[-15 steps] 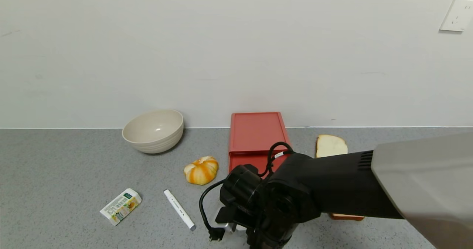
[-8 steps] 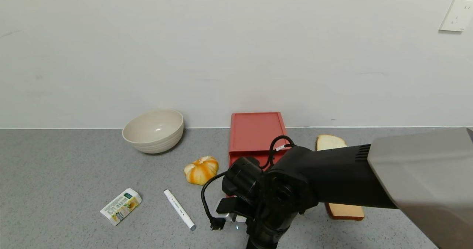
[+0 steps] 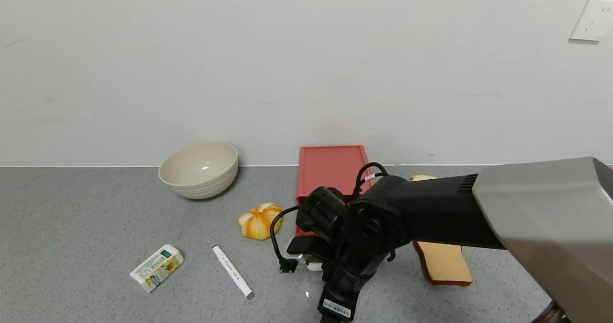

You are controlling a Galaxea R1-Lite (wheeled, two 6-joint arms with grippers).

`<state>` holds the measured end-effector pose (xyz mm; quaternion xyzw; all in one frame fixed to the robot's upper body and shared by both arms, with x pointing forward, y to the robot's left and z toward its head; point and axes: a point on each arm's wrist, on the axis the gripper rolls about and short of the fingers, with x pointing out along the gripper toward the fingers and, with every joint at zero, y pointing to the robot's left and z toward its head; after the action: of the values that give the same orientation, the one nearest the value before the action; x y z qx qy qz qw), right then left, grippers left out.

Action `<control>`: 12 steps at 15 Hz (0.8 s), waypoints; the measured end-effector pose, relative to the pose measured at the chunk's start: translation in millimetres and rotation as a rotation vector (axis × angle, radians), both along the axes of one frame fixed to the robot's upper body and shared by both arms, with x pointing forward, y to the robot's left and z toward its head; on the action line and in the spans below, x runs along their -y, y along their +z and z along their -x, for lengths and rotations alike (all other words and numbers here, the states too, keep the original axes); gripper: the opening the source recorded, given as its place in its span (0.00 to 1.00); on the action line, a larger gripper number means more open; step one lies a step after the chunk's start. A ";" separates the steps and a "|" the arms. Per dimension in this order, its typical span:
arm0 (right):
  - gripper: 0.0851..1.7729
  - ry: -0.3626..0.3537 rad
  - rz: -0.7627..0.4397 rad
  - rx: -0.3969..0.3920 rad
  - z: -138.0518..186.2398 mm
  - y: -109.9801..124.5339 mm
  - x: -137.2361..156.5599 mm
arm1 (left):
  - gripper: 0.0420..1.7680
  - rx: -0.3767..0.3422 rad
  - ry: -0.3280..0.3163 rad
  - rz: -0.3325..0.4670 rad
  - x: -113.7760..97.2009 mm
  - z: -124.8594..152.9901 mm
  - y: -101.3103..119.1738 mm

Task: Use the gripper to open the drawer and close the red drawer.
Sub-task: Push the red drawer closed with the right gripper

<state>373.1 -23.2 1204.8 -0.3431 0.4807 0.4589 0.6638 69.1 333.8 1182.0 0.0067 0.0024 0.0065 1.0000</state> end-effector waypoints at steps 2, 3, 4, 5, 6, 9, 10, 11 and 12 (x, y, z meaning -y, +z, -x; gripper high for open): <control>0.96 -0.014 -0.012 0.011 -7.1 1.5 1.1 | 0.98 0.000 0.000 0.000 0.0 0.0 0.0; 0.96 -0.018 -0.011 0.010 -9.5 2.4 2.0 | 0.98 0.000 0.000 0.000 0.0 0.0 0.0; 0.96 -0.022 -0.008 0.009 -11.7 4.1 2.9 | 0.98 0.000 0.000 0.000 0.0 0.0 0.0; 0.96 -0.028 -0.005 0.005 -14.2 6.0 3.9 | 0.98 0.001 0.000 0.001 0.0 0.0 0.1; 0.96 -0.036 -0.011 0.010 -18.3 8.1 4.7 | 0.98 0.001 0.000 0.001 0.0 0.0 0.1; 0.96 -0.060 -0.028 0.029 -30.9 10.2 7.4 | 0.98 0.001 0.000 0.001 0.0 0.0 0.1; 0.96 -0.065 -0.030 0.031 -33.8 9.2 8.1 | 0.98 0.001 0.000 0.003 0.0 0.0 0.1; 0.96 -0.069 -0.030 0.032 -36.1 8.5 8.9 | 0.98 0.000 0.000 0.003 0.0 0.0 0.0; 0.96 -0.075 -0.032 0.034 -38.8 8.0 9.9 | 0.98 0.000 0.000 0.003 0.0 0.0 0.0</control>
<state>411.8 -33.0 1212.8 -0.3221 0.4746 0.4356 0.6937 69.1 333.8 1182.0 0.0054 0.0022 0.0065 1.0000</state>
